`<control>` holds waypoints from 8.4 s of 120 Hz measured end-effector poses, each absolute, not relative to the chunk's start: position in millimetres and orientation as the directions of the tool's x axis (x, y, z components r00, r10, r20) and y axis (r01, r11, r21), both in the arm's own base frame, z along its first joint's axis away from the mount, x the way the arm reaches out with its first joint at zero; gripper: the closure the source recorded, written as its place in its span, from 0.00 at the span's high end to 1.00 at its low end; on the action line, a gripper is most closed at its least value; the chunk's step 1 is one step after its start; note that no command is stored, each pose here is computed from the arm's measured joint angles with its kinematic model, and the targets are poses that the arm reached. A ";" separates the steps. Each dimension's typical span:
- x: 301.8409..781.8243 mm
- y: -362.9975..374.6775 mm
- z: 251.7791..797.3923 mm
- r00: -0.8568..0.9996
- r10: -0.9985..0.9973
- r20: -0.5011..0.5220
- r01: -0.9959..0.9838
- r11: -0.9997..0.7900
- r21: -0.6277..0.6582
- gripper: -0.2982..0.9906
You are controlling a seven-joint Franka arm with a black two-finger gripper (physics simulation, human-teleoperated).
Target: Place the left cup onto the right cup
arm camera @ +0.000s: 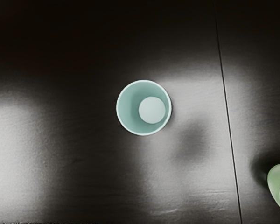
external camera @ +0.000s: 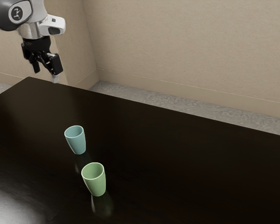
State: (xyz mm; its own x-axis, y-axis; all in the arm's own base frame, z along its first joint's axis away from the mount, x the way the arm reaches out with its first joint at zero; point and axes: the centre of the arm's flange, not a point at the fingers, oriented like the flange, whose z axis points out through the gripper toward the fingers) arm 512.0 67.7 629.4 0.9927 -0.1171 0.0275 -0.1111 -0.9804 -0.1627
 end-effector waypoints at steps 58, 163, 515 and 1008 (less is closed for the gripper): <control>511.9 89.3 612.4 0.998 -0.065 -0.009 -0.066 -0.984 -0.163 0.77; 575.4 156.5 442.1 0.986 0.070 -0.154 0.063 -0.997 -0.051 0.77; 607.4 169.9 320.5 0.993 0.019 -0.116 0.018 -1.000 -0.011 0.17; 462.0 -18.8 409.5 0.921 0.369 -0.126 0.380 -0.922 0.073 0.16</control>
State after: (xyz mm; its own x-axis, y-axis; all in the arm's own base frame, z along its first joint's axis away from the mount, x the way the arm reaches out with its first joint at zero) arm 462.0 -18.8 409.5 0.9207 0.3693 -0.1260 0.3798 -0.9222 0.0731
